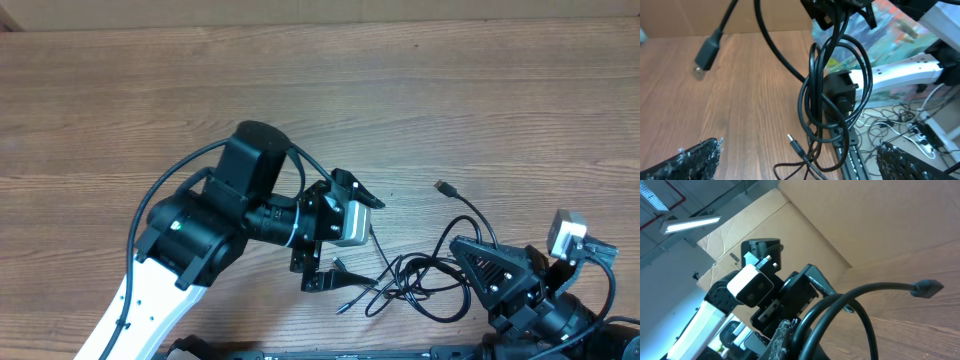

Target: Untangle cables

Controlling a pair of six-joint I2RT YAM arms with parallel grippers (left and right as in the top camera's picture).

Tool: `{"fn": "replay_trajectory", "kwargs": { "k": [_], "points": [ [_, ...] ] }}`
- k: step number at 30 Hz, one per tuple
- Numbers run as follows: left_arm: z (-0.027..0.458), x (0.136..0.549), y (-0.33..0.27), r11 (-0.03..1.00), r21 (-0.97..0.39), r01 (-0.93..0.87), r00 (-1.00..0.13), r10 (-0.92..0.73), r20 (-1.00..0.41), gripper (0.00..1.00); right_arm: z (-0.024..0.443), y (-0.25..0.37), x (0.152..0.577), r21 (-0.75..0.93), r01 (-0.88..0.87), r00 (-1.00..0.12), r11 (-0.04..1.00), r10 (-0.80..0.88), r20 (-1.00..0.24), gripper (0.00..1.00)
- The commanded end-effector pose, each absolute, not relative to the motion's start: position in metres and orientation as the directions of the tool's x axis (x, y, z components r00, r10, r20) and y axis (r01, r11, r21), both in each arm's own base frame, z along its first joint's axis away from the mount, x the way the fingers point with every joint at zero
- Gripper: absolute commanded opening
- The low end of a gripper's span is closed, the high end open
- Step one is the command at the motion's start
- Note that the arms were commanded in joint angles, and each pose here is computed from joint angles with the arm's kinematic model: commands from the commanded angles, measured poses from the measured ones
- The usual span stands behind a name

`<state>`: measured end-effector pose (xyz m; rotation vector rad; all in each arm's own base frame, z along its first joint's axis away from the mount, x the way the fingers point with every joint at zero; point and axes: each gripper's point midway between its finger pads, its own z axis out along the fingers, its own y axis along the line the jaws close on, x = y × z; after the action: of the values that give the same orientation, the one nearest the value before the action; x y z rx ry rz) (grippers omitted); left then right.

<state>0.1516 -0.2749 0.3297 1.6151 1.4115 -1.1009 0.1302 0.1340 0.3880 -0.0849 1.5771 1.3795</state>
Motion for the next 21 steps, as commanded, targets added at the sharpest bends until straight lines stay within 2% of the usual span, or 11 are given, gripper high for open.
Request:
{"fn": "replay_trajectory", "kwargs": {
  "k": [1,6,10,21],
  "points": [
    [0.33,0.14,-0.287,-0.245,-0.009,0.97,0.08,0.349,-0.934,1.0,0.396,0.135,0.124,0.693,-0.636,-0.488,0.339,0.519,-0.701,0.04],
    [0.316,0.13,-0.303,-0.318,-0.028,0.948,0.095,0.364,-0.927,1.0,0.396,0.135,0.124,0.694,-0.636,-0.489,0.338,0.519,-0.701,0.04],
    [0.312,0.129,-0.307,-0.337,-0.033,0.941,0.097,0.362,-0.927,1.0,0.396,0.135,0.124,0.694,-0.636,-0.489,0.339,0.519,-0.701,0.04],
    [0.306,0.129,-0.321,-0.423,-0.119,0.898,0.022,0.313,-0.95,1.0,0.394,0.137,0.122,0.696,-0.637,-0.5,0.332,0.509,-0.701,0.04]
  ]
}}
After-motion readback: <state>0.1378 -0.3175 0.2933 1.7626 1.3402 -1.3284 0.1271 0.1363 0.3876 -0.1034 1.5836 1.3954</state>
